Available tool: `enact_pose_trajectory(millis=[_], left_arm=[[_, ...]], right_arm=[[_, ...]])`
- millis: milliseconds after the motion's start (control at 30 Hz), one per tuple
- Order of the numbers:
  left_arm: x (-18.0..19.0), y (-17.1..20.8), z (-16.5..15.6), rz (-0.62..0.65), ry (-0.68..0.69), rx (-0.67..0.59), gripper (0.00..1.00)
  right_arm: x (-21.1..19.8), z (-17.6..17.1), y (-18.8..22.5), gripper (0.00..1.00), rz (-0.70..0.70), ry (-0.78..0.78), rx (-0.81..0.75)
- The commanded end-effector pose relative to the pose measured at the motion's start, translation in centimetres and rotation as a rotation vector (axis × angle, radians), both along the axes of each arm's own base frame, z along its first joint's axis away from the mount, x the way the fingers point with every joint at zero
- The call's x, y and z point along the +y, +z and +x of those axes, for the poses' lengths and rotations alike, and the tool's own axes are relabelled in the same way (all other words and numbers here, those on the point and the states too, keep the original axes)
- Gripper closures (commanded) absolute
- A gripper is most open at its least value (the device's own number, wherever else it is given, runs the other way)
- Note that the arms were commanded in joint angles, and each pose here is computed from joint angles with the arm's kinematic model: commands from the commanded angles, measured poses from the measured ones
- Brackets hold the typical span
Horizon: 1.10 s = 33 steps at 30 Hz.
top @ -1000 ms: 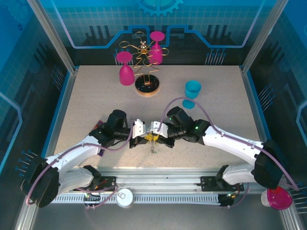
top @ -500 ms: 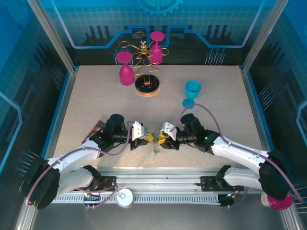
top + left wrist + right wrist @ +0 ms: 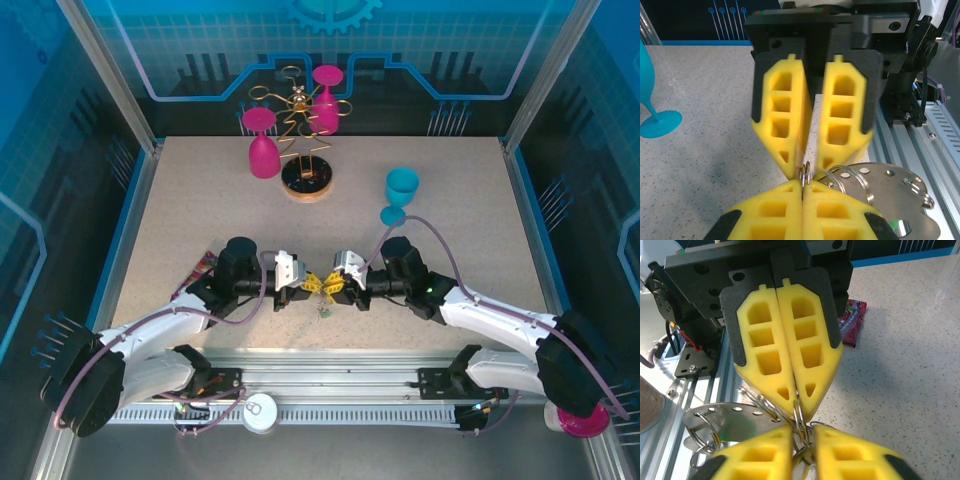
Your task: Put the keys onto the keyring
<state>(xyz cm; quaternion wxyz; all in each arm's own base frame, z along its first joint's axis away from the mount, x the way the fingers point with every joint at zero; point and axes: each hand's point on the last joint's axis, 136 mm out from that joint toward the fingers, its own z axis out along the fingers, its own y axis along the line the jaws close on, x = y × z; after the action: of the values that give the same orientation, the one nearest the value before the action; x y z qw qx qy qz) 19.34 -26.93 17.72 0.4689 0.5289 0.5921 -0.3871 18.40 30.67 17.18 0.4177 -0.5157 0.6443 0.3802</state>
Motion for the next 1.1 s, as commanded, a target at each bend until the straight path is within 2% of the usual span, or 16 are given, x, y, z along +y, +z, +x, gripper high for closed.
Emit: enact_pose_trajectory(millis=[0,33,133,167,200,267,367,667,700,800,900,1000,1067], left_arm=[[-0.2,0.6,-0.6,-0.043,-0.042,-0.004,1.0],[-0.2,0.7,-0.6,-0.045,-0.042,-0.004,1.0],[-0.1,0.6,-0.2,-0.026,-0.02,0.001,1.0],[0.0,0.4,0.0,-0.008,-0.004,0.007,0.86],[0.1,0.4,0.2,0.008,0.005,0.007,0.8],[0.2,0.3,0.5,0.039,0.015,0.002,0.74],[0.3,0.2,0.7,0.067,0.019,-0.005,0.72],[0.2,0.4,0.8,0.101,0.01,-0.012,0.77],[0.2,0.4,0.8,0.105,0.008,-0.014,0.78],[0.1,0.6,0.7,0.116,0.0,-0.02,0.86],[0.1,0.4,0.7,0.126,-0.002,-0.025,0.98],[0.3,0.1,0.6,0.129,0.001,-0.033,1.0],[0.3,0.2,0.5,0.112,0.001,-0.057,1.0]], right_arm=[[0.1,0.0,0.1,0.94,0.022,0.018,-0.001],[0.2,0.0,0.3,0.99,0.025,0.022,-0.003],[0.2,0.0,1.0,1.0,0.025,0.03,-0.02],[0.1,-0.1,0.9,1.0,0.009,0.032,-0.017],[0.1,-0.1,1.0,1.0,-0.006,0.034,-0.02],[0.1,-0.2,1.0,1.0,-0.061,0.037,-0.025],[0.1,-0.3,0.4,1.0,-0.157,0.048,-0.031],[1.3,-1.5,-0.8,1.0,-0.331,0.132,-0.081],[1.8,-1.3,0.4,1.0,-0.324,0.138,-0.104],[2.3,-1.8,0.6,1.0,-0.359,0.174,-0.121],[2.6,-2.2,1.5,1.0,-0.305,0.183,-0.121],[2.1,-2.0,2.8,1.0,-0.216,0.144,-0.112],[1.1,-1.5,2.7,0.8,-0.166,0.088,-0.086]])
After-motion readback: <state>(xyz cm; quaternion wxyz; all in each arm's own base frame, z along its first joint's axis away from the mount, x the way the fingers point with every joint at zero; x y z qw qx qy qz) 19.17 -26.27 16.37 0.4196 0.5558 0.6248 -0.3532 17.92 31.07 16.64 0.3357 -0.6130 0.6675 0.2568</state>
